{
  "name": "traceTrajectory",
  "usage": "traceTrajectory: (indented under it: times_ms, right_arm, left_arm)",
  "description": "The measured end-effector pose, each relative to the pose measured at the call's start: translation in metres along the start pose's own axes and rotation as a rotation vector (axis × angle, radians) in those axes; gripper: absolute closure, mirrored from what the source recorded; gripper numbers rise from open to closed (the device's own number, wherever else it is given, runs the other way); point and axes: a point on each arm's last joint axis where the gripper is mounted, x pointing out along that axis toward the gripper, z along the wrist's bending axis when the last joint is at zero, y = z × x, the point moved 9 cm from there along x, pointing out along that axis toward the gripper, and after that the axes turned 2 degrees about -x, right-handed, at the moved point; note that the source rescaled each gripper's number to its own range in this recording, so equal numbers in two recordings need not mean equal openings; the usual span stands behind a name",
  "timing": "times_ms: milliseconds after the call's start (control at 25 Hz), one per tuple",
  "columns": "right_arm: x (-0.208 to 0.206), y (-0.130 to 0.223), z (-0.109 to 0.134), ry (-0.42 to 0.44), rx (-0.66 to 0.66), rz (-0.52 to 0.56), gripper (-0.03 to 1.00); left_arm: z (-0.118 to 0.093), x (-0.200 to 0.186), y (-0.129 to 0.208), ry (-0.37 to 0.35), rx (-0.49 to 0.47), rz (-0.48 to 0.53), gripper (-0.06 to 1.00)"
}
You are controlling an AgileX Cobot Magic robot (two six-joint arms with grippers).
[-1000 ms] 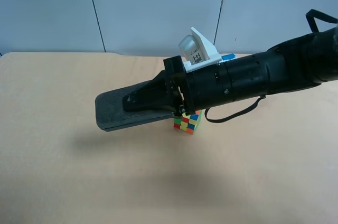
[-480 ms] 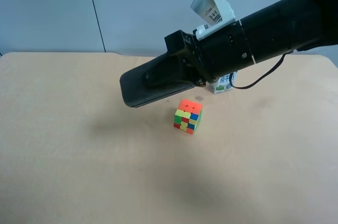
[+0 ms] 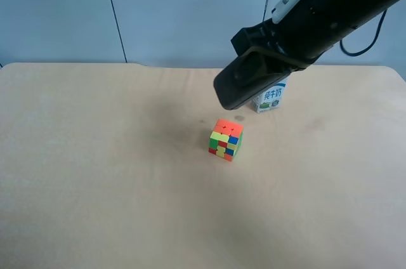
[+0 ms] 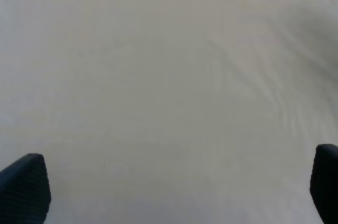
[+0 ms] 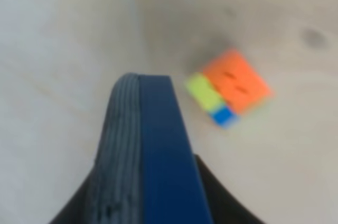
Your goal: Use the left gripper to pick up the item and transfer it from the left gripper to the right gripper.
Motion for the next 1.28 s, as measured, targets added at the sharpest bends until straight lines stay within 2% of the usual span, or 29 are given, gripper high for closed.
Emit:
traceTrajectory:
  times_ms: [160, 320, 480, 600, 1040, 1280]
  right_arm:
    - [-0.011, 0.014, -0.017, 0.107, -0.004, 0.114, 0.97]
    - [-0.019, 0.030, -0.029, 0.139, 0.028, 0.209, 0.97]
    - [-0.026, 0.035, -0.057, 0.177, 0.097, 0.225, 0.97]
    - [-0.030, 0.037, -0.072, 0.196, 0.099, 0.232, 0.97]
    - [0.026, 0.061, -0.086, 0.087, -0.059, 0.466, 0.97]
    - [0.055, 0.069, -0.095, 0.048, -0.139, 0.527, 0.97]
  left_arm:
    - [0.003, 0.000, 0.000, -0.037, -0.020, -0.004, -0.05]
    - [0.004, -0.001, 0.000, -0.057, -0.031, -0.006, -0.06]
    - [0.006, -0.001, 0.000, -0.079, -0.043, -0.008, -0.06]
    - [0.006, -0.001, 0.000, -0.082, -0.043, -0.008, -0.06]
    - [0.006, -0.001, 0.000, -0.080, -0.045, -0.008, -0.06]
    - [0.006, -0.001, 0.000, -0.080, -0.045, -0.008, -0.06]
